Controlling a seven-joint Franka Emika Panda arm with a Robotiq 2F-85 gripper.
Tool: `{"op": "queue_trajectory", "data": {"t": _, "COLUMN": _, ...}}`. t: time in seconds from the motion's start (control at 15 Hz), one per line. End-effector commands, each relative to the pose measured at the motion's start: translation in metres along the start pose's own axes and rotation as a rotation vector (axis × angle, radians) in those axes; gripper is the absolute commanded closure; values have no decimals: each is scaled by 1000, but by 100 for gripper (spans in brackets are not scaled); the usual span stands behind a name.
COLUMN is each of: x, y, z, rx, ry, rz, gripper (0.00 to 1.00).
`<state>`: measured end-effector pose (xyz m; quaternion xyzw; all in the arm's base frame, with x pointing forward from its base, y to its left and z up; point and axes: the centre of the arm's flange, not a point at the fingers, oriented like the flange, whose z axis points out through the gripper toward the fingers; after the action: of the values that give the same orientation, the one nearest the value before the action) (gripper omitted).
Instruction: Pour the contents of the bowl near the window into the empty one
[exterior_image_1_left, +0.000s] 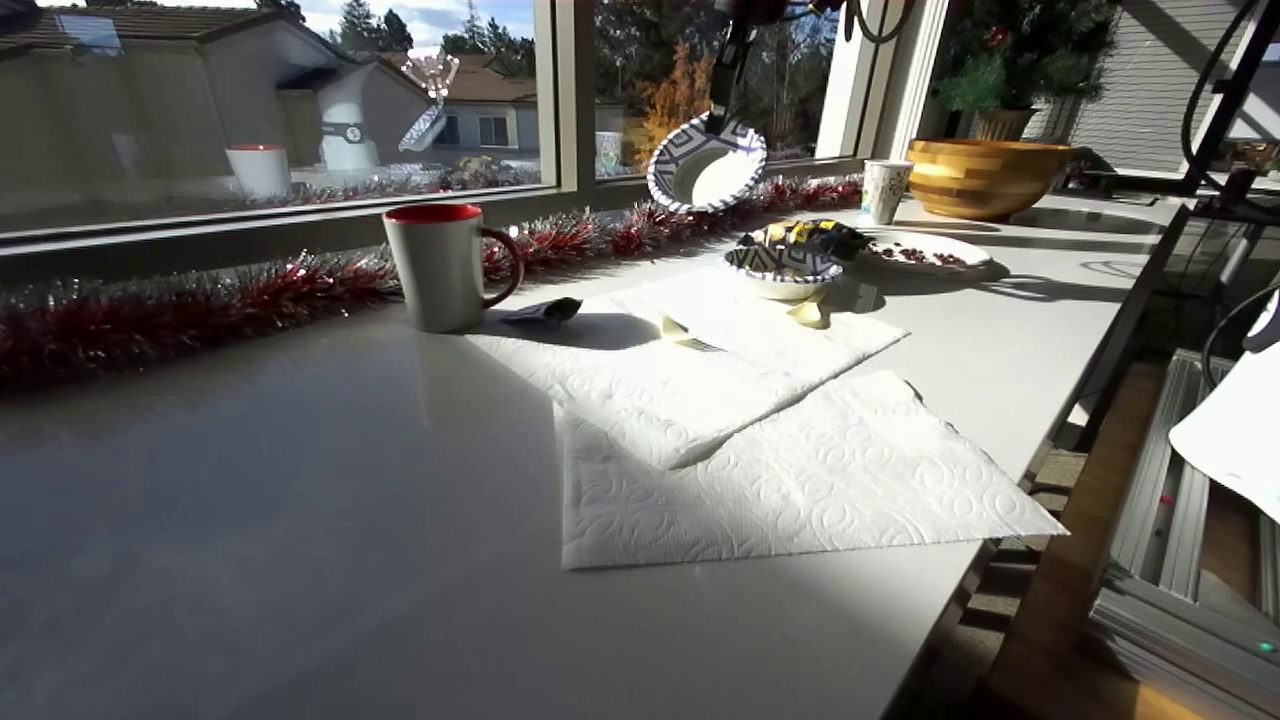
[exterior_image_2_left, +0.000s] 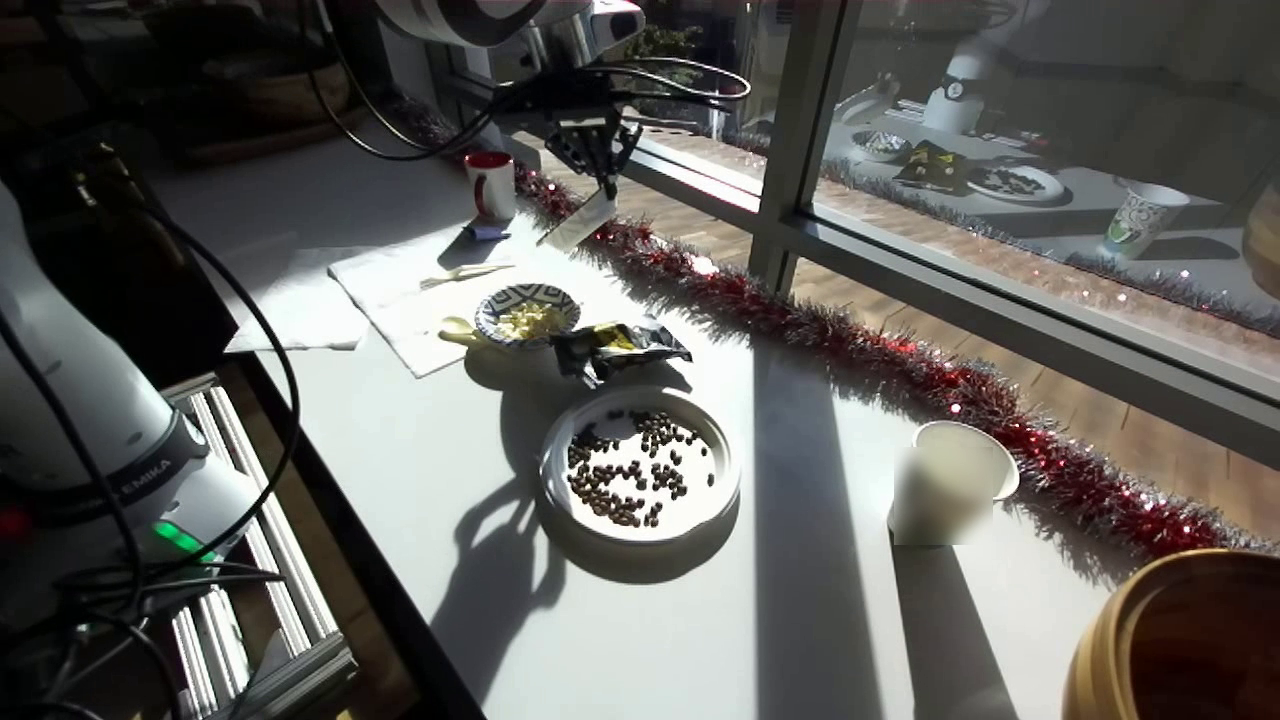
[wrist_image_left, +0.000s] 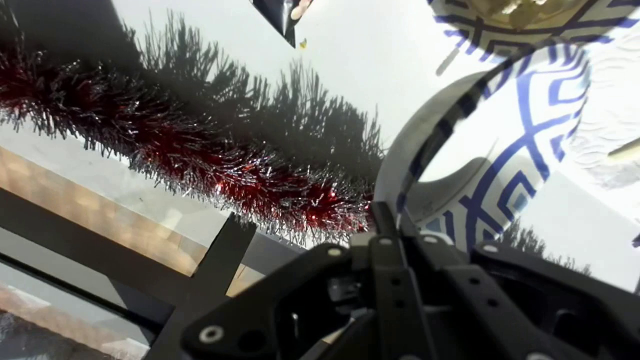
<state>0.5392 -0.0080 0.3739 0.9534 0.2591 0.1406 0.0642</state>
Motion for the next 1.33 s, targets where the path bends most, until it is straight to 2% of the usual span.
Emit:
{"op": "queue_trajectory", "data": {"t": 0.0, "x": -3, "y": 18, "z": 7, "rx": 160, "ry": 97, "rz": 46, "gripper": 99}}
{"op": "queue_trajectory", "data": {"t": 0.47, "x": -12, "y": 51, "z": 11, "rx": 403, "ry": 264, "rz": 208, "gripper": 99}}
{"op": "queue_trajectory", "data": {"t": 0.8, "x": -36, "y": 71, "z": 53, "rx": 637, "ry": 357, "rz": 336, "gripper": 99}}
{"op": "queue_trajectory", "data": {"t": 1.0, "x": -43, "y": 68, "z": 81, "rx": 741, "ry": 347, "rz": 392, "gripper": 99}}
{"op": "queue_trajectory", "data": {"t": 1.27, "x": -40, "y": 60, "z": 110, "rx": 731, "ry": 265, "rz": 424, "gripper": 99}}
